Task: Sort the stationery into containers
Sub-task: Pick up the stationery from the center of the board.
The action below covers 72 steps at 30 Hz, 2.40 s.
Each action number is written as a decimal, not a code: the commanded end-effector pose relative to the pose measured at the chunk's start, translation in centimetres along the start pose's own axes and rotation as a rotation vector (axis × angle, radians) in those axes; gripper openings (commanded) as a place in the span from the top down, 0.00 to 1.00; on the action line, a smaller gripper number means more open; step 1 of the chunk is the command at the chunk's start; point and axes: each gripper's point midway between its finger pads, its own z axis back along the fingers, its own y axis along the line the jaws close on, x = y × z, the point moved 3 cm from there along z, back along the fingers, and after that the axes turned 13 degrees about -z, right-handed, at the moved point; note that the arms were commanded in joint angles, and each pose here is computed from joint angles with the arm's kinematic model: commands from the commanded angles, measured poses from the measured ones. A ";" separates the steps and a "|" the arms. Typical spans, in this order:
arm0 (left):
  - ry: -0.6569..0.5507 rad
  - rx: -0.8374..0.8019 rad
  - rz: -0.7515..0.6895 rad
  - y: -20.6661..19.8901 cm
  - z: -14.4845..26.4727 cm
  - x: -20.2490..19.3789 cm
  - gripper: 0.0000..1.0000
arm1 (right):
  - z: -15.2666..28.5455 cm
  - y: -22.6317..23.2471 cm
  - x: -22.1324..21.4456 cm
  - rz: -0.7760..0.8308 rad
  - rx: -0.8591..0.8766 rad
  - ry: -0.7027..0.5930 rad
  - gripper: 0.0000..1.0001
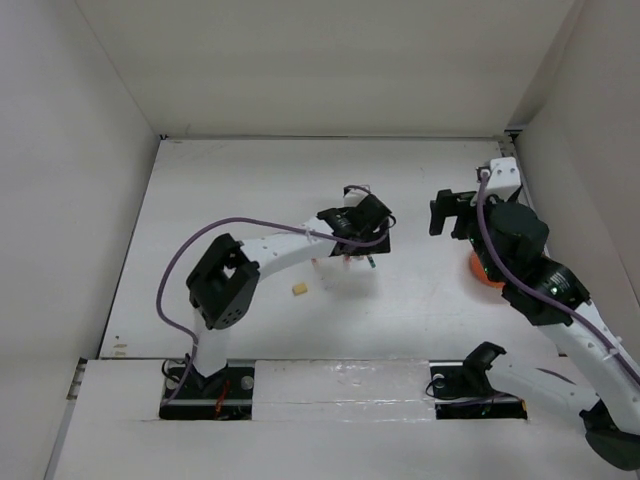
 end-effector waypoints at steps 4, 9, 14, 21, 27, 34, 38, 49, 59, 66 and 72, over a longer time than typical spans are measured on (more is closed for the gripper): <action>0.052 0.107 0.037 -0.6 -2.5 -0.1 0.03 | 0.9 -1.0 1.2 -0.030 0.000 -0.035 0.02; 0.030 0.136 0.056 -0.7 -3.0 0.7 0.05 | 0.5 -0.9 -0.3 -0.012 0.012 0.006 0.02; 0.041 0.192 0.059 -0.2 -4.2 0.3 0.09 | 0.3 -0.8 -0.3 -0.009 0.023 0.002 0.02; 0.052 0.232 0.071 0.3 -4.8 -0.4 0.12 | -0.1 -0.8 -0.7 -0.012 0.035 0.007 0.02; 0.079 0.261 0.066 1.2 -5.6 -1.1 0.16 | 0.0 -0.7 -0.7 -0.016 0.046 0.002 0.02; 0.087 0.267 0.062 1.2 -6.2 -1.4 0.26 | -0.1 -0.8 -1.1 -0.003 0.043 0.010 0.02; 0.080 0.261 0.066 1.0 -6.1 -1.1 0.28 | 0.0 -0.9 -1.1 -0.007 0.046 0.002 0.03; 0.080 0.261 0.066 0.9 -5.7 -0.8 0.39 | -0.1 -0.7 -1.3 -0.007 0.055 0.004 0.03; 0.100 0.264 0.060 0.8 -6.2 -1.2 0.45 | 0.1 -0.7 -1.2 -0.011 0.066 -0.001 0.03; 0.106 0.257 0.061 0.7 -6.6 -1.5 0.57 | 0.1 -0.7 -1.2 -0.011 0.066 -0.001 0.03; 0.106 0.257 0.061 0.7 -6.6 -1.5 0.68 | 0.1 -0.7 -1.2 -0.011 0.066 -0.001 0.03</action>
